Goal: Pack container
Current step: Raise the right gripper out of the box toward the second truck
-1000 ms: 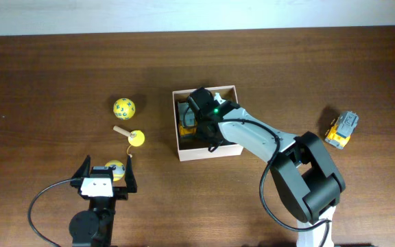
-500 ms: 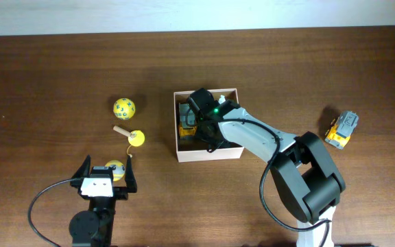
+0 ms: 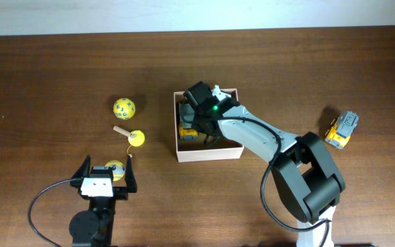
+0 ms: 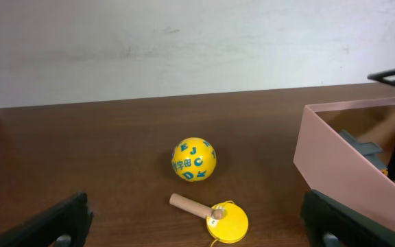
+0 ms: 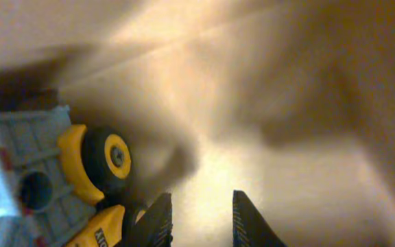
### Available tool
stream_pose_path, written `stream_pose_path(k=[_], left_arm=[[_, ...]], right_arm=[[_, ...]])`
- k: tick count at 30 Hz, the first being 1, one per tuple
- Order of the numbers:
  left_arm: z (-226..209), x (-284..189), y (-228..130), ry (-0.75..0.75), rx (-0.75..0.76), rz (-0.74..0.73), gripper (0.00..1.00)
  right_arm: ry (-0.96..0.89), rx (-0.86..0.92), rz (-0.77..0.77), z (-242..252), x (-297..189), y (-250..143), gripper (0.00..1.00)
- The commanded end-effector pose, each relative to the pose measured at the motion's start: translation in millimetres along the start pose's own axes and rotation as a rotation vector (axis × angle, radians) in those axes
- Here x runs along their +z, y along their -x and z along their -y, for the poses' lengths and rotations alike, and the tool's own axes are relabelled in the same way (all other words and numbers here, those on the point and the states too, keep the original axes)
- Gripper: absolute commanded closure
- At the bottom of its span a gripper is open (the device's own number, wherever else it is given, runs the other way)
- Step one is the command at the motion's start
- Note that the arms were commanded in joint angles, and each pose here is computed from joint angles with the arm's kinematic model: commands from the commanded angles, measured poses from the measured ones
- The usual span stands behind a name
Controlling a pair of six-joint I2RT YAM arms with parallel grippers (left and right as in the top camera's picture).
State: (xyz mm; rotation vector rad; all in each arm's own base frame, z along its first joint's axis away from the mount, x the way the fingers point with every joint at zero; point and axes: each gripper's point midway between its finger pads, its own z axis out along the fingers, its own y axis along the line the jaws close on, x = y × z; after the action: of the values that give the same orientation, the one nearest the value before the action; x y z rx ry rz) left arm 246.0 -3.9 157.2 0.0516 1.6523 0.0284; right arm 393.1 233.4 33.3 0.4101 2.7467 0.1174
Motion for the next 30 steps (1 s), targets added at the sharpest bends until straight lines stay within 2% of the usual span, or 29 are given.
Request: stream_pose_path(k=[1, 6, 10, 14, 19, 24, 26, 30], left_arm=[[0.0, 0.2, -2.1, -0.002, 0.016, -0.003, 0.01], [-0.1, 0.2, -2.1, -0.002, 0.016, -0.003, 0.01], [-0.1, 0.2, -2.1, -0.002, 0.016, -0.003, 0.01], [-0.1, 0.2, -2.1, -0.002, 0.016, -0.003, 0.01], [0.0, 0.2, -2.1, -0.002, 0.016, -0.003, 0.01], [0.0, 0.2, -2.1, -0.002, 0.016, -0.003, 0.01], [-0.1, 0.2, -2.1, -0.002, 0.016, -0.003, 0.01], [-0.1, 0.2, -2.1, -0.002, 0.016, -0.003, 0.01]], right_arm=[[-0.064, -0.099, 0.101, 2.3, -14.2, 30.4, 0.74], [-0.109, -0.215, 0.136, -1.6, -47.3, 53.6, 0.67], [-0.128, -0.296, 0.153, -3.1, -90.1, 70.5, 0.49], [-0.163, -0.294, 0.19, 11.4, -143.9, 86.2, 0.29], [-0.148, -0.218, 0.245, 46.7, -209.5, 101.3, 0.14], [-0.169, -0.035, 0.288, 115.0, -267.9, 110.6, 0.1], [-0.213, 0.072, 0.287, 161.0, -290.0, 109.8, 0.1], [-0.264, 0.178, 0.244, 209.2, -301.6, 103.0, 0.1]])
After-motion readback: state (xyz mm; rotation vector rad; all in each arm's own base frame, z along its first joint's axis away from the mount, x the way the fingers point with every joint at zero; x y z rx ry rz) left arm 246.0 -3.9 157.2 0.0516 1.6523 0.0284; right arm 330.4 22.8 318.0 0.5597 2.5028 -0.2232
